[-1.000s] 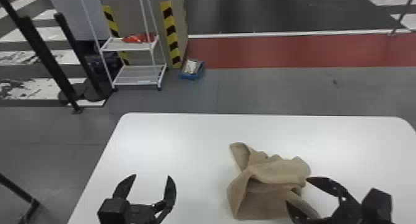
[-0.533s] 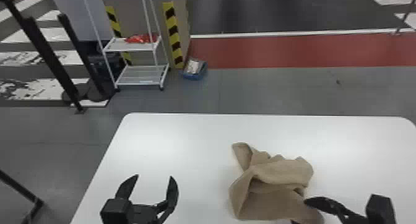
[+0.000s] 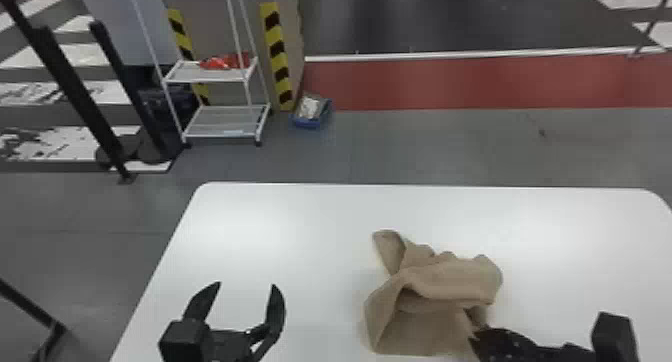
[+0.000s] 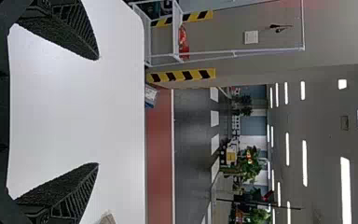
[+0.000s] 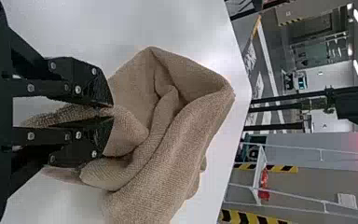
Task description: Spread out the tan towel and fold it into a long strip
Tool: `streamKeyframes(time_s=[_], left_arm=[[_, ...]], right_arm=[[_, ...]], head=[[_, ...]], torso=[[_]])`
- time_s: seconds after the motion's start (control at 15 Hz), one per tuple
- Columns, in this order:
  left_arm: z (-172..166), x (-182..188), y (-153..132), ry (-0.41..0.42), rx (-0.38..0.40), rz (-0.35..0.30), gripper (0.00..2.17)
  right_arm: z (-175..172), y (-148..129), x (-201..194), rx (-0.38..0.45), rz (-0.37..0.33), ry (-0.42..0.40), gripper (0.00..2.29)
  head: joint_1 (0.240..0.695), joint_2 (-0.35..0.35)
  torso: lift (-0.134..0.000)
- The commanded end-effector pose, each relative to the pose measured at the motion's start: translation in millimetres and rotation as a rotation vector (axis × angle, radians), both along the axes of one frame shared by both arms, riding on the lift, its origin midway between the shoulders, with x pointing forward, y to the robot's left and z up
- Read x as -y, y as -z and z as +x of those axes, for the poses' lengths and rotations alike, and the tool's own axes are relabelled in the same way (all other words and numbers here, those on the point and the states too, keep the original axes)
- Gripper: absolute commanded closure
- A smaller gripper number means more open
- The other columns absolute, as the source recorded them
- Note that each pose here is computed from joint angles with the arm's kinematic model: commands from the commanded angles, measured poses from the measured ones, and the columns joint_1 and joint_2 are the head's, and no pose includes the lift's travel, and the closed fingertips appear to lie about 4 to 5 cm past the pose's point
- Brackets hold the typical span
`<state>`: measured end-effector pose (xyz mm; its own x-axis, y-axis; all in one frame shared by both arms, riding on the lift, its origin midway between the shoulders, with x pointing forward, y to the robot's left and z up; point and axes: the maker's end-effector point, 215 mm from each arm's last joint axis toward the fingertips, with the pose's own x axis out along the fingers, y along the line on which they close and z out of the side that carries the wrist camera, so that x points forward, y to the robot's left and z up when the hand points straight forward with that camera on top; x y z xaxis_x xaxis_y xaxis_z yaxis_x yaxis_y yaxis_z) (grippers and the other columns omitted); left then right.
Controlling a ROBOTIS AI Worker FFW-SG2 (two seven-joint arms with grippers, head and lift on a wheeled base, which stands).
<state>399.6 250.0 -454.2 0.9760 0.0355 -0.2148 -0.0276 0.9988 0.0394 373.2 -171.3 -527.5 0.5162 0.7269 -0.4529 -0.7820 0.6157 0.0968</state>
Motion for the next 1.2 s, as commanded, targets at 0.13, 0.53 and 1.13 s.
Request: streamKeyframes(time_s=[0.13, 0.53, 1.13], left_arm=[[-1, -1, 0, -0.001, -0.001, -0.001, 0.07], [-1, -1, 0, -0.001, -0.001, -0.001, 0.07], [0, 0, 1, 0.002, -0.001, -0.001, 0.07]], right_arm=[[1, -77, 11, 0.174, 0.281, -0.004, 2.13], [24, -189, 96, 0.445, 0.748, 0.229, 2.13], [72, -206, -24, 0.111, 1.255, 0.003, 2.13]], head=[[0.695, 0.125], [0.695, 0.031], [0.695, 0.07]], torso=[[0.0], [0.0], [0.0]])
